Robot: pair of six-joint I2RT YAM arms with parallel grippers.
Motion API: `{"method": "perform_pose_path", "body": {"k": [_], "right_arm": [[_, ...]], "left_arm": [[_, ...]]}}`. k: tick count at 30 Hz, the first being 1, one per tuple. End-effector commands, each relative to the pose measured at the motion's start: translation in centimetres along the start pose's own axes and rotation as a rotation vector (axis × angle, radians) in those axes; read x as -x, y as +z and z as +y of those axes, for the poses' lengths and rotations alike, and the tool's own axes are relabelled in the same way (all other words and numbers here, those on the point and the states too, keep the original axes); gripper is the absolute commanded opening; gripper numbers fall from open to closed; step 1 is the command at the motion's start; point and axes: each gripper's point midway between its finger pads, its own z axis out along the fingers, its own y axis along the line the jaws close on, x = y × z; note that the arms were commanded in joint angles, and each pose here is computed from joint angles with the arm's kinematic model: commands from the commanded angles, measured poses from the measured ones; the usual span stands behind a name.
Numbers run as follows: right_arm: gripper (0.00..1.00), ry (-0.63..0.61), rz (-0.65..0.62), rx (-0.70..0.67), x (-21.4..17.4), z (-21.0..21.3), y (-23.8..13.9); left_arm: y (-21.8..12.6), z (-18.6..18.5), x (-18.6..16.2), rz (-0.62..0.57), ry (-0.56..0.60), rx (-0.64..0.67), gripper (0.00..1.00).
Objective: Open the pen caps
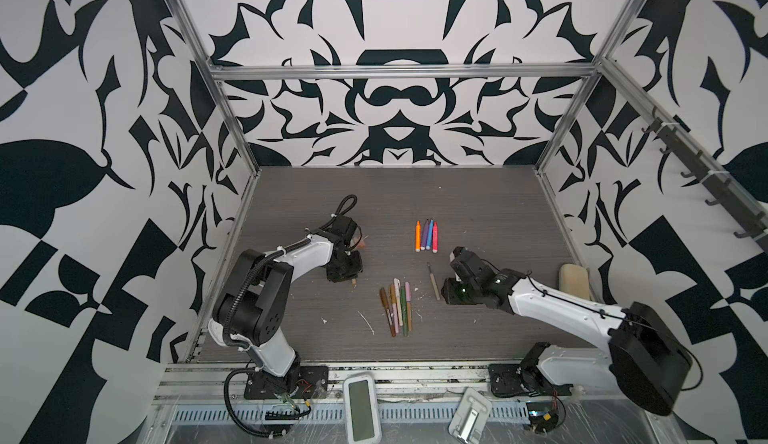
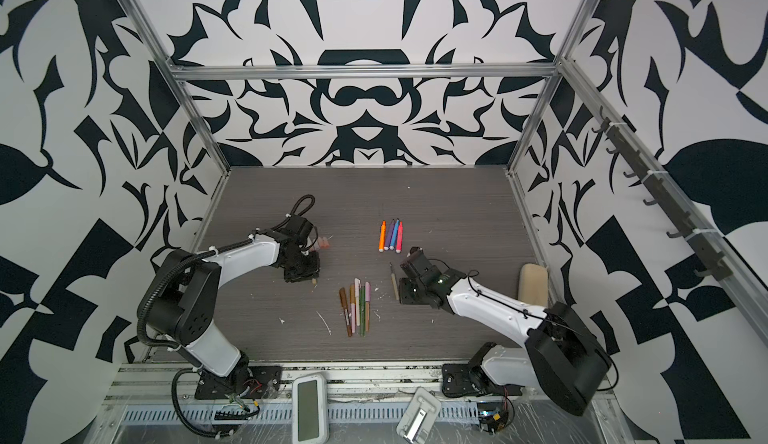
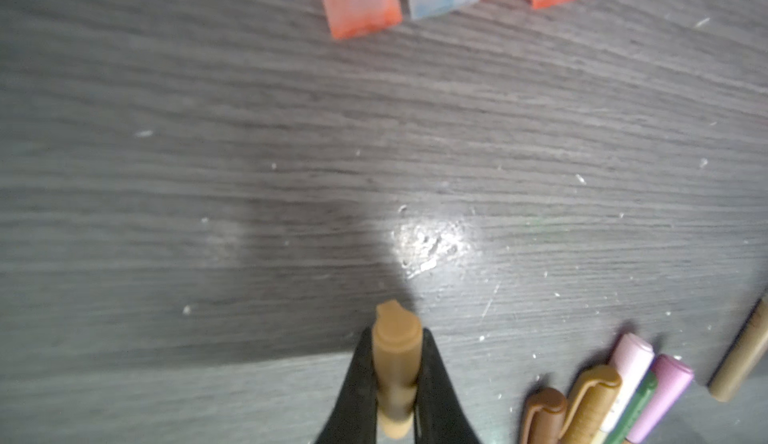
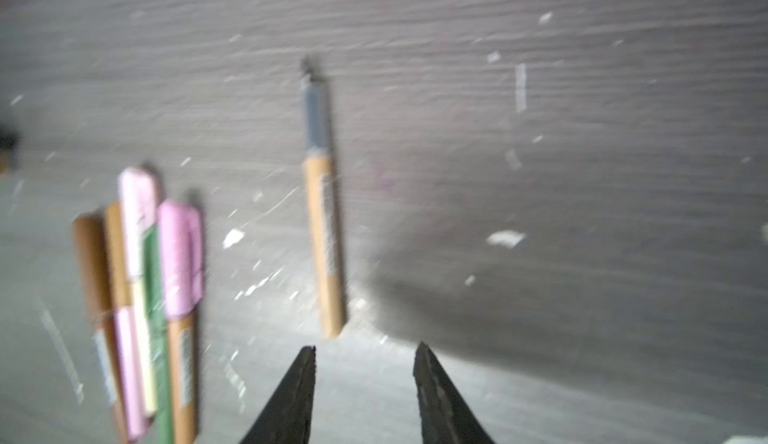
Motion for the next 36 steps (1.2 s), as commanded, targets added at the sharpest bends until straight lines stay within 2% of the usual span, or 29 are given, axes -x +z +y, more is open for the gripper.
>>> {"method": "perform_pose_path", "body": {"k": [1,3,8,20,23,26,28,30,36], "right_arm": [[0.39,0.015,-0.012,-0.01,-2.0,1.3,-0.5],[0.37,-0.001,-0.005,0.011,-3.2,2.8,-0.3],[0.35,-0.069,0.024,0.022,-5.2,6.3,0.9],[0.36,-0.134,0.052,-0.007,-5.2,9.8,2.9],[0.36,-0.142,0.058,-0.025,-5.2,10.0,3.3],[0.33,-0.139,0.064,-0.104,-5.1,8.9,3.6],[0.25,-0.149,0.067,-0.17,-5.1,7.8,3.9],[0.22,-0.152,0.08,-0.214,-5.3,7.1,4.0],[0.2,-0.149,0.094,-0.262,-5.7,6.2,4.3]], "left_arm": [[-0.5,-0.2,0.2,-0.001,0.016,0.01,0.28],[-0.9,-0.4,0.4,-0.013,0.017,0.003,0.32],[-2.8,-1.0,0.6,-0.047,0.023,-0.025,0.37],[-8.1,-2.3,-1.1,-0.144,0.047,-0.161,0.38],[-8.9,-2.9,-1.5,-0.163,0.054,-0.222,0.37],[-9.6,-3.1,-1.6,-0.188,0.056,-0.246,0.37],[-9.6,-3.1,-1.7,-0.186,0.057,-0.246,0.37],[-9.5,-3.1,-1.7,-0.181,0.061,-0.244,0.37],[-9.4,-3.4,-1.7,-0.174,0.054,-0.261,0.37]]}}
